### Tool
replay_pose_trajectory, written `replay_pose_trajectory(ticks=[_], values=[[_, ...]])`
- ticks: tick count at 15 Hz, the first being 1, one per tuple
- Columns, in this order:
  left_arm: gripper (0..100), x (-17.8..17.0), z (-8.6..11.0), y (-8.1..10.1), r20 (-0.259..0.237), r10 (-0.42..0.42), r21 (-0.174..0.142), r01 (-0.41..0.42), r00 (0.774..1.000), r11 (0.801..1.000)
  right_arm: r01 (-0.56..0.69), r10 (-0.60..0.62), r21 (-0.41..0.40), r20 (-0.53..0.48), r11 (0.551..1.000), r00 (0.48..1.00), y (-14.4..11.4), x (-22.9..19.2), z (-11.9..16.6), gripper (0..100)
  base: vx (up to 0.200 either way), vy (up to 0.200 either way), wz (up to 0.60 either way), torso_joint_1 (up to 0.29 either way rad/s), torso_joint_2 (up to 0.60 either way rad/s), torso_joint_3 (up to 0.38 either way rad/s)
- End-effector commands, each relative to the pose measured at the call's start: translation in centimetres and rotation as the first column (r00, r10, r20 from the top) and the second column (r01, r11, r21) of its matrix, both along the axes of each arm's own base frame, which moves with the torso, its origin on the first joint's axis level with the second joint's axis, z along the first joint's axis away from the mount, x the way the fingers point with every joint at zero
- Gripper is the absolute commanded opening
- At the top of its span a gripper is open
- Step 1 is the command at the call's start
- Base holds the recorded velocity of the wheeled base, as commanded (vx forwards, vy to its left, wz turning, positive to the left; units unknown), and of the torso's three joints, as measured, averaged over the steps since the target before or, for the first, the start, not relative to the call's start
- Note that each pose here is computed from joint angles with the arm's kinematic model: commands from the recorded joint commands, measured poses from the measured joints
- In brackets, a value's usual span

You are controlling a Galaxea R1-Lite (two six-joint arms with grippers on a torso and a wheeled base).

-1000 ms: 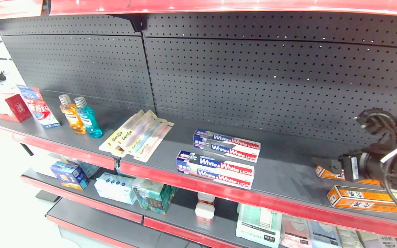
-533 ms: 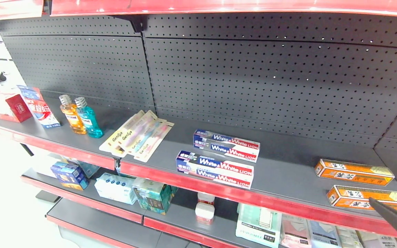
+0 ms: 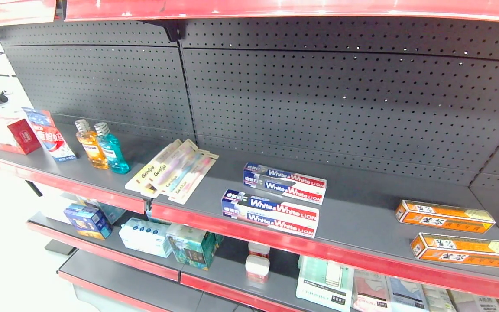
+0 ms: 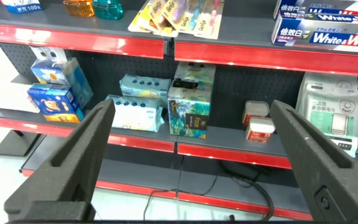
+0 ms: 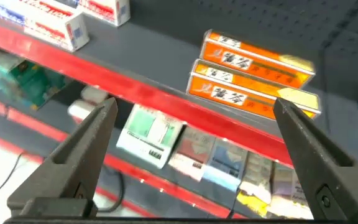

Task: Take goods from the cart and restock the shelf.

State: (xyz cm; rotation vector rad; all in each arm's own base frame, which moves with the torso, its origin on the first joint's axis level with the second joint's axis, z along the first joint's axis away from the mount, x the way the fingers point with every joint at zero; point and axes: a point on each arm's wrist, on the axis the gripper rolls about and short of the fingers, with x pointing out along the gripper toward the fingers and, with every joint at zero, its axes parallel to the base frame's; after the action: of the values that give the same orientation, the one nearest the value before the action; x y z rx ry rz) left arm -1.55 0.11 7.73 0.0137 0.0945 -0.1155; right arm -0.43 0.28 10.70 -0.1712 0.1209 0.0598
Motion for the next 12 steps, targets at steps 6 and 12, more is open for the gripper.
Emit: replay_pose_trajectory(ticks=[6, 12], values=[[100, 0.0, 0.0, 0.0, 0.0, -0.002, 0.002, 0.002, 1.0, 1.0, 0.001, -0.002, 0.02, 0.066, 1.0, 0.998, 0.1, -1.1, -1.0, 100, 0.0, 0.0, 0.0, 0.0, 0.0, 0.0], [100, 0.0, 0.0, 0.0, 0.002, -0.008, 0.006, 0.008, 1.0, 1.0, 0.175, -0.188, 0.21, 0.046, 0.962, 0.981, -0.3, -1.4, -2.2, 100, 0.0, 0.0, 0.0, 0.0, 0.0, 0.0]])
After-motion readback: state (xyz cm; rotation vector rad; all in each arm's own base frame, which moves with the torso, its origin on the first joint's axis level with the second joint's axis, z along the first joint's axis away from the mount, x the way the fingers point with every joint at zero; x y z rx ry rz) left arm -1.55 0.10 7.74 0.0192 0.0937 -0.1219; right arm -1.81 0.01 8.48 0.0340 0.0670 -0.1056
